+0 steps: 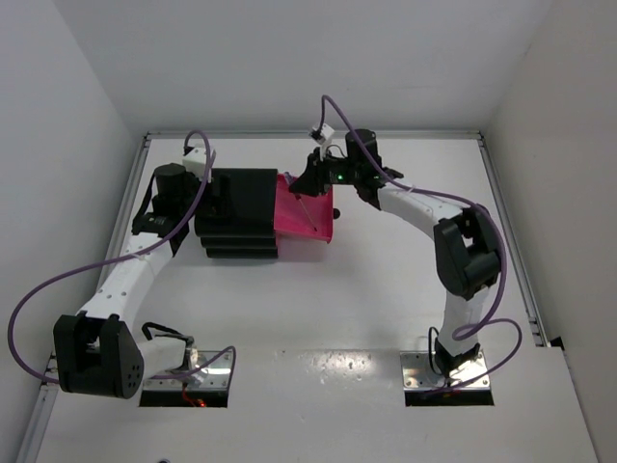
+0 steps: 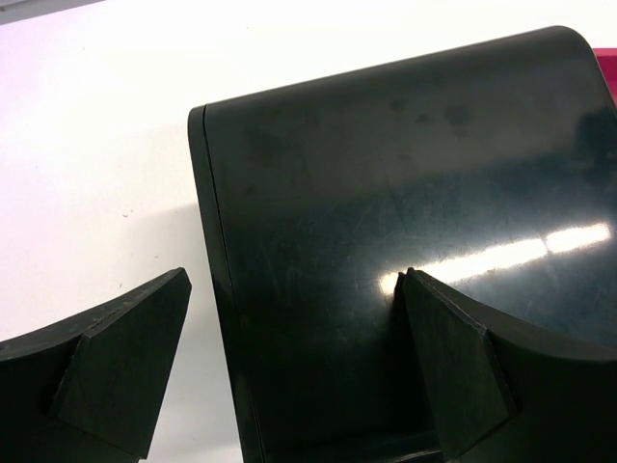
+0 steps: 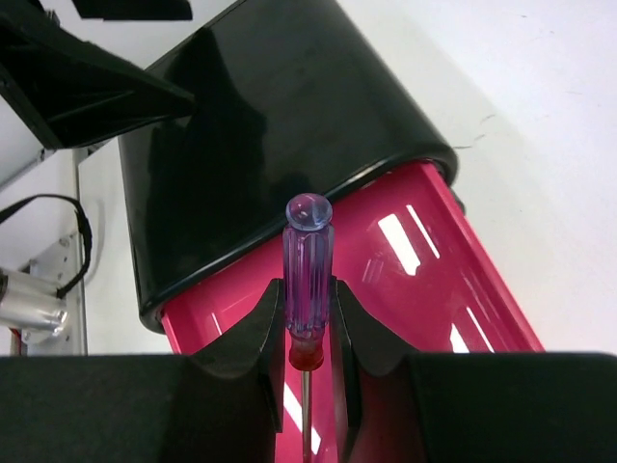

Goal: Sort the tools into containers

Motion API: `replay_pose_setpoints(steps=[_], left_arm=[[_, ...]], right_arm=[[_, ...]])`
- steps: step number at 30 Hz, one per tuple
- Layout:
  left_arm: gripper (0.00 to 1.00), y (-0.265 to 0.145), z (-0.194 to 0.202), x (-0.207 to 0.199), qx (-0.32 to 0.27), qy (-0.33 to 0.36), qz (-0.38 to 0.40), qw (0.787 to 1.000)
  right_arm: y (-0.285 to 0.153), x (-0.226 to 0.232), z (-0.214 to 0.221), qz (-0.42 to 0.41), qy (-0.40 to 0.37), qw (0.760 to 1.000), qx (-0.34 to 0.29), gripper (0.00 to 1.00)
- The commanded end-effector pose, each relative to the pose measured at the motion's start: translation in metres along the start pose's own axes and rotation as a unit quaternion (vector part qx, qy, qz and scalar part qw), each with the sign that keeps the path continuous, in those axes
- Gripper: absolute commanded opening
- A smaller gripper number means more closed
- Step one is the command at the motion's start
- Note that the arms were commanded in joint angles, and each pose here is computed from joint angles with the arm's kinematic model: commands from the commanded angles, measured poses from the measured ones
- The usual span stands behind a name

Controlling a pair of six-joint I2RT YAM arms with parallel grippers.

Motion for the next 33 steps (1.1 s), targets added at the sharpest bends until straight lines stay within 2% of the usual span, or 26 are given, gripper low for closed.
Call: replay_pose_setpoints(steps=[1,11,22,23,24,26,27,33], left_arm=[[1.00,-0.002,0.030,0.006,0.060,0.007,-0.007,0.998],[1.00,-0.002,0.030,0.006,0.060,0.007,-0.007,0.998],[1.00,-0.002,0.034,0.006,0.065,0.006,-0.007,0.998],[1.00,-0.002,0.034,0.006,0.065,0.006,-0.007,0.998],[1.00,-0.002,0.034,0.006,0.065,0.006,-0.007,0.998],[1.00,-0.002,0.034,0.006,0.065,0.006,-0.007,0.998],[1.00,-0.002,0.034,0.006,0.065,0.006,-0.007,0.998],[1.00,-0.002,0.034,0.007,0.065,0.007,-0.012,0.998]], right_arm=[[0.011,0.003,-0.011,-0.009,-0.044,0.999,-0.007,0.00],[0.026,0.004,0.004,-0.008,-0.043,0.999,0.013,0.00],[0.027,-0.008,0.016,0.010,-0.037,0.999,0.023,0.05],[0.026,-0.007,0.018,0.010,-0.034,0.999,0.027,0.07],[0.026,-0.007,0.018,0.010,-0.034,0.999,0.027,0.19],[0.027,-0.011,0.024,0.022,-0.023,0.999,0.035,0.31],[0.028,-0.011,0.020,0.022,-0.025,0.999,0.031,0.41],[0.027,-0.009,0.009,0.023,-0.022,0.999,0.019,0.52]])
Point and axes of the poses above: each gripper's point midway between its finger pads, its own y axis out along the fingers, its own x axis along the line the jaws close on, z = x × y, the point moved 4 cm from there along -y, back along the fingers, and after that the axes turned 7 degrees about -y, right-handed, at the moved point
